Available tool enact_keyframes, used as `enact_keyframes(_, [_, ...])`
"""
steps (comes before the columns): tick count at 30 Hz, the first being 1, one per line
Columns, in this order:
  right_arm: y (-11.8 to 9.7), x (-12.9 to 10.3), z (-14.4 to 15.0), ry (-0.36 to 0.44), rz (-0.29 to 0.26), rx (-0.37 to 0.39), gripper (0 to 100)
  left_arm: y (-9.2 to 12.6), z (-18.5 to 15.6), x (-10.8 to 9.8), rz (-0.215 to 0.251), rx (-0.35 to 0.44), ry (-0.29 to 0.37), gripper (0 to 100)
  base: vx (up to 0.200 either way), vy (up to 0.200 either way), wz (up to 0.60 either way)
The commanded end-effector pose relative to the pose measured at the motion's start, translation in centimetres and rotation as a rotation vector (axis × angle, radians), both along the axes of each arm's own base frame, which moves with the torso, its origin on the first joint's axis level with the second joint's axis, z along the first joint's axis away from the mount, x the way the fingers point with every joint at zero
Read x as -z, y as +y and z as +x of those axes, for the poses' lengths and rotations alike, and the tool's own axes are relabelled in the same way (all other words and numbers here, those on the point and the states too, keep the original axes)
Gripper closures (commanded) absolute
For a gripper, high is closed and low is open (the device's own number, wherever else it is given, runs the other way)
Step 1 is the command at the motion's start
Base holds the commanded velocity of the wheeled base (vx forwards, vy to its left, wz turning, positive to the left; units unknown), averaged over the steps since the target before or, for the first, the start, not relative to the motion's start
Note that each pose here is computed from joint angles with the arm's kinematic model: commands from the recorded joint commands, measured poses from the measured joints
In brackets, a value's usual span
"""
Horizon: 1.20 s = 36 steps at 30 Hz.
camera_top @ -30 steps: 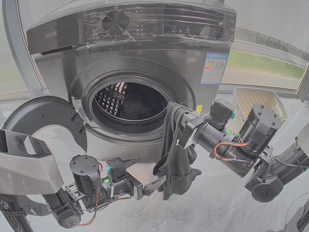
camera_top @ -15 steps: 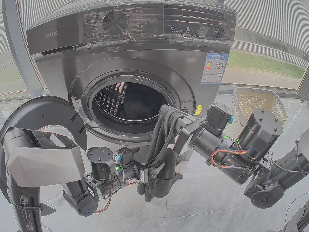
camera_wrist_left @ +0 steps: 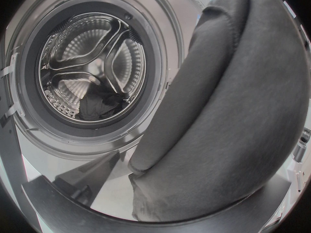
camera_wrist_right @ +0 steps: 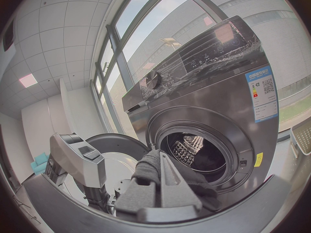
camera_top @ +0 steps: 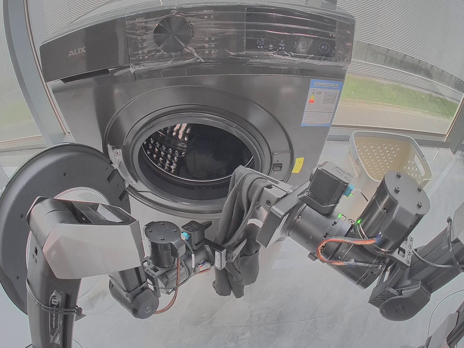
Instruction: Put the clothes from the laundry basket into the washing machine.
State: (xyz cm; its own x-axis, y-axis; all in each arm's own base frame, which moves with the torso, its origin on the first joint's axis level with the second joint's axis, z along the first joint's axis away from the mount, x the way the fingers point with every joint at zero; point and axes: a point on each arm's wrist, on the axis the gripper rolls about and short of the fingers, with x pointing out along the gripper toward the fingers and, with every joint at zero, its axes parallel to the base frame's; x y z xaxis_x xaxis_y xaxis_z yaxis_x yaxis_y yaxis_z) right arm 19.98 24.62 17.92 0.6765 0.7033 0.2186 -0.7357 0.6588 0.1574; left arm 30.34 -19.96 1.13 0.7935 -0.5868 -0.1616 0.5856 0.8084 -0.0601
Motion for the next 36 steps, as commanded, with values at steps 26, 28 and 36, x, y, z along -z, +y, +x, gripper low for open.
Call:
enact_keyframes(26, [-4.5,6.8,-0.4,0.187,-0.256,0.078,100,2.7,-5.2,-11.2,-0.192,0.001,-0.176,100,0.000,0.000,0.00])
enact_keyframes(28, [-4.1,6.6,-0.6,0.182,-0.241,0.062,100,3.0,-5.7,-12.1,-0.214,0.002,-0.192,100,0.000,0.000,0.00])
enact_keyframes(36, [-5.9,8.6,-1.7,0.258,-0.330,0.088,0,4.3,-7.0,-14.4,-0.267,-0.004,-0.241,100,0.000,0.000,0.00])
